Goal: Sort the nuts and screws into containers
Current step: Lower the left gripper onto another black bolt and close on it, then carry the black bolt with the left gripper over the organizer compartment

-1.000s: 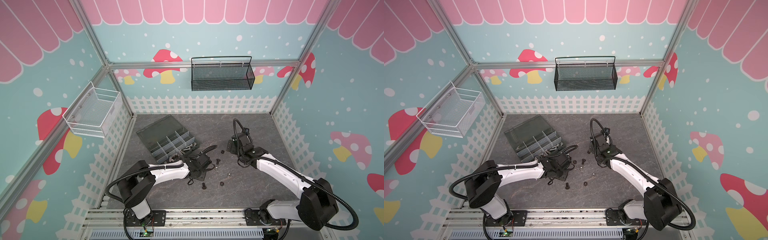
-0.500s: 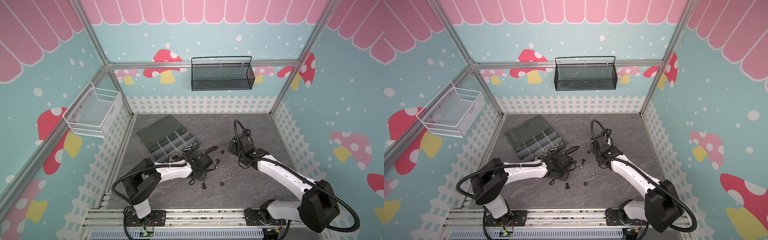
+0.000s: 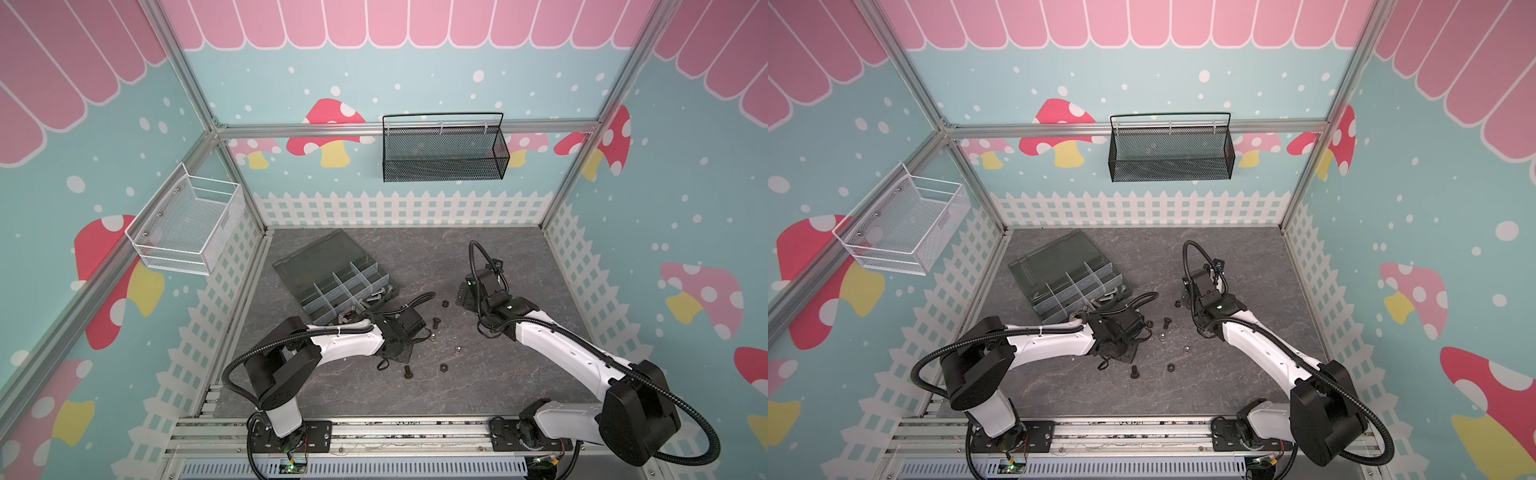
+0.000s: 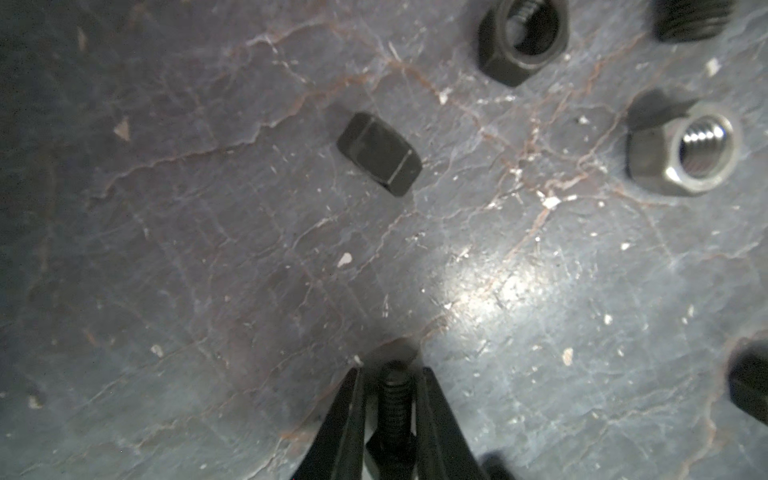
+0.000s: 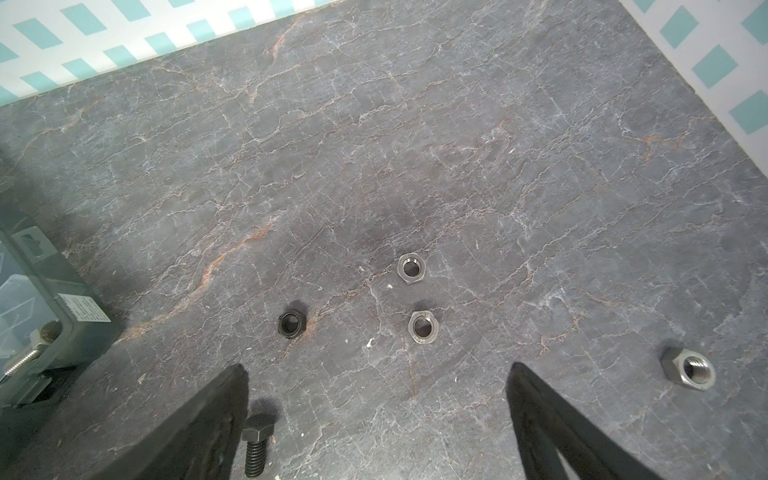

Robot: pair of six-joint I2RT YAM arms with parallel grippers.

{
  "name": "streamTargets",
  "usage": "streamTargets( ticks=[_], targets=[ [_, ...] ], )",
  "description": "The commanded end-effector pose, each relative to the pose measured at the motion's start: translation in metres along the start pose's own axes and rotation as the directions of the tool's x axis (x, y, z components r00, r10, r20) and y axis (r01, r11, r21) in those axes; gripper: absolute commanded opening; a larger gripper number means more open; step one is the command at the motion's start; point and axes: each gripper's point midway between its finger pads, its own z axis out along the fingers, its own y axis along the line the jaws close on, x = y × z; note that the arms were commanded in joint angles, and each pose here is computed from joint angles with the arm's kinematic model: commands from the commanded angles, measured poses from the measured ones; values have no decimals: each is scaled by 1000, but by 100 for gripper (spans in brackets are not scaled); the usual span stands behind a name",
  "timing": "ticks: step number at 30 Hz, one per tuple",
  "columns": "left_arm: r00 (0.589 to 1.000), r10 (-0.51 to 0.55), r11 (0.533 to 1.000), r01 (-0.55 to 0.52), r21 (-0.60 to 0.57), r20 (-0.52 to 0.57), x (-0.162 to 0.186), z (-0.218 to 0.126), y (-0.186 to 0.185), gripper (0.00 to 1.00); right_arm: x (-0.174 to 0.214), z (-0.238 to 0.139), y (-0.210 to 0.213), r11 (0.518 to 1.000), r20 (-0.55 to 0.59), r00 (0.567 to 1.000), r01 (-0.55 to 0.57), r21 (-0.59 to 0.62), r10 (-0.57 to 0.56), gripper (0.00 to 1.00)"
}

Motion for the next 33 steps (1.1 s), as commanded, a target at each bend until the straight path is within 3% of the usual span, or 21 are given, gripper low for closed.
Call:
streamTargets(
  ticks=[1, 5, 18, 24, 33],
  targets=[
    [992, -13, 1000, 13, -7, -127, 36, 5, 8, 26, 0, -3, -8, 999, 10, 1000, -30, 16, 30, 98],
    [988, -14, 1000, 15, 5, -151, 43, 4, 9, 30, 0, -3, -7, 999, 13, 999, -32, 12, 32, 98],
    [986, -21, 998, 10, -66, -165, 47, 8, 21, 28, 3, -2, -7, 999, 5, 1000, -31, 9, 31, 98],
    [987, -22, 997, 9, -83, -162, 46, 6, 24, 15, 3, -1, -6, 999, 4, 999, -35, 5, 35, 98],
    [997, -19, 997, 13, -82, -69, 23, -11, 21, 9, -4, -4, -4, 999, 21, 999, -40, -5, 40, 98]
  ],
)
